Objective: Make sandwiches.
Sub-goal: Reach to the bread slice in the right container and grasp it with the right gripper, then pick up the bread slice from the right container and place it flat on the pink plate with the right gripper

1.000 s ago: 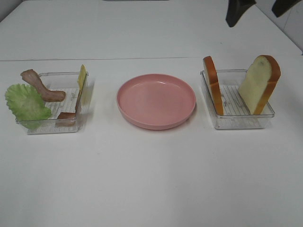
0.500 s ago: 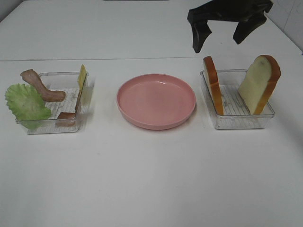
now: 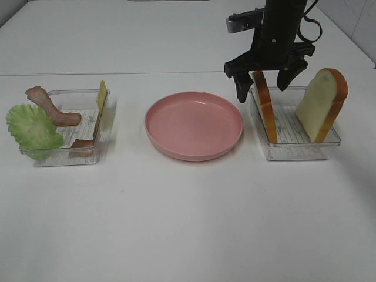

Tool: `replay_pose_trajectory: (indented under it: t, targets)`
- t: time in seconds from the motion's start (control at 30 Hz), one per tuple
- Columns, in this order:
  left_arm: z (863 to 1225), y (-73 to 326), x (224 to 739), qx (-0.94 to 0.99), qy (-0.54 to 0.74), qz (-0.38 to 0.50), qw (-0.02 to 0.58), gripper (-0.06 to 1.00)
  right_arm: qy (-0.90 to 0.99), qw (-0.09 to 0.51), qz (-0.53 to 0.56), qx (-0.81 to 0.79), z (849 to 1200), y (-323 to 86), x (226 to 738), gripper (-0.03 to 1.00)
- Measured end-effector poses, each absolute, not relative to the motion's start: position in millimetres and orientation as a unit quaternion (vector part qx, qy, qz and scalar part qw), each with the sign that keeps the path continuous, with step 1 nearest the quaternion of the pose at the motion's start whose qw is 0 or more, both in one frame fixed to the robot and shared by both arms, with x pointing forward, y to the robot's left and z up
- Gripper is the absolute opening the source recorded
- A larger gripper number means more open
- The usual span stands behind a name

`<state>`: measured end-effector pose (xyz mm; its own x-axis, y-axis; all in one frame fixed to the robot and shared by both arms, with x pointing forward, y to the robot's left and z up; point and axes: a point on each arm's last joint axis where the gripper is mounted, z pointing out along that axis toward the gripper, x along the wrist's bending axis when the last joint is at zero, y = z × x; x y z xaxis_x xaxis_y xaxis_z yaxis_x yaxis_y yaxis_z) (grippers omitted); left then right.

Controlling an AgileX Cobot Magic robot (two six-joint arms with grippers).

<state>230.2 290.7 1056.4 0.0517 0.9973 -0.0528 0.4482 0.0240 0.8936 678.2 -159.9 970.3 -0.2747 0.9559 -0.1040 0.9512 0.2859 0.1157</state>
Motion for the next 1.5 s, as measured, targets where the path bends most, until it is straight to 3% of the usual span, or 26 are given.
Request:
replay_pose_trajectory:
  t: [0.03, 0.1, 0.13, 0.17, 0.2, 0.27, 0.3, 0.33, 0.37, 0.63, 0.7, 0.8, 0.87, 0.93, 0.97, 1.07, 1.2, 1.5]
  targets:
    - [1056.4, 290.7, 230.2, 0.607, 0.595, 0.346, 0.397, 0.99, 0.798, 0.077, 0.015, 0.597, 970.3, -159.9, 678.2, 0.84]
    - [1056.4, 290.7, 230.2, 0.607, 0.595, 0.346, 0.397, 0.99, 0.800, 0.075, 0.002, 0.596, 960.3, -160.5, 679.8, 0.71]
    - [1056.4, 290.7, 230.2, 0.607, 0.595, 0.346, 0.397, 0.99, 0.800, 0.075, 0.002, 0.596, 960.3, -160.5, 679.8, 0.71]
    - [1056.4, 290.7, 230.2, 0.607, 0.595, 0.346, 0.397, 0.99, 0.800, 0.074, 0.001, 0.595, 959.3, -160.5, 679.9, 0.60]
    - [1056.4, 290.7, 230.2, 0.607, 0.595, 0.346, 0.397, 0.99, 0.800, 0.074, 0.001, 0.595, 959.3, -160.5, 679.9, 0.60]
    - [1056.4, 290.7, 230.2, 0.607, 0.595, 0.346, 0.397, 0.99, 0.801, 0.074, -0.004, 0.594, 955.2, -160.8, 680.6, 0.33]
    - [1056.4, 290.7, 230.2, 0.607, 0.595, 0.346, 0.397, 0.99, 0.801, 0.074, -0.004, 0.594, 955.2, -160.8, 680.6, 0.33]
    - [1056.4, 290.7, 230.2, 0.607, 0.595, 0.346, 0.397, 0.99, 0.801, 0.078, -0.007, 0.593, 955.6, -161.7, 680.9, 0.25]
    - [1056.4, 290.7, 230.2, 0.607, 0.595, 0.346, 0.397, 0.99, 0.801, 0.080, -0.010, 0.593, 956.4, -162.6, 681.1, 0.24]
    - [1056.4, 290.7, 230.2, 0.607, 0.595, 0.346, 0.397, 0.99, 0.803, 0.074, -0.019, 0.591, 964.9, -164.2, 676.5, 0.24]
    - [1056.4, 290.7, 230.2, 0.607, 0.595, 0.346, 0.397, 0.99, 0.807, 0.079, -0.010, 0.586, 989.7, -166.4, 669.5, 0.24]
    - [1056.4, 290.7, 230.2, 0.607, 0.595, 0.346, 0.397, 0.99, 0.806, 0.082, -0.006, 0.586, 996.4, -166.9, 667.9, 0.24]
    - [1056.4, 290.7, 230.2, 0.607, 0.595, 0.346, 0.397, 0.99, 0.803, 0.105, 0.030, 0.587, 1033.3, -168.7, 661.4, 0.24]
    - [1056.4, 290.7, 230.2, 0.607, 0.595, 0.346, 0.397, 0.99, 0.801, 0.107, 0.042, 0.587, 1041.6, -168.2, 660.2, 0.24]
    - [1056.4, 290.7, 230.2, 0.607, 0.595, 0.346, 0.397, 0.99, 0.797, 0.110, 0.075, 0.589, 1062.1, -166.2, 656.9, 0.24]
    - [1056.4, 290.7, 230.2, 0.607, 0.595, 0.346, 0.397, 0.99, 0.795, 0.111, 0.090, 0.589, 1071.7, -165.3, 655.0, 0.24]
    - [1056.4, 290.7, 230.2, 0.607, 0.595, 0.346, 0.397, 0.99, 0.794, 0.074, 0.151, 0.584, 1092.5, -155.2, 647.8, 0.24]
    - [1056.4, 290.7, 230.2, 0.607, 0.595, 0.346, 0.397, 0.99, 0.794, -0.055, 0.216, 0.566, 1070.8, -126.7, 651.2, 0.24]
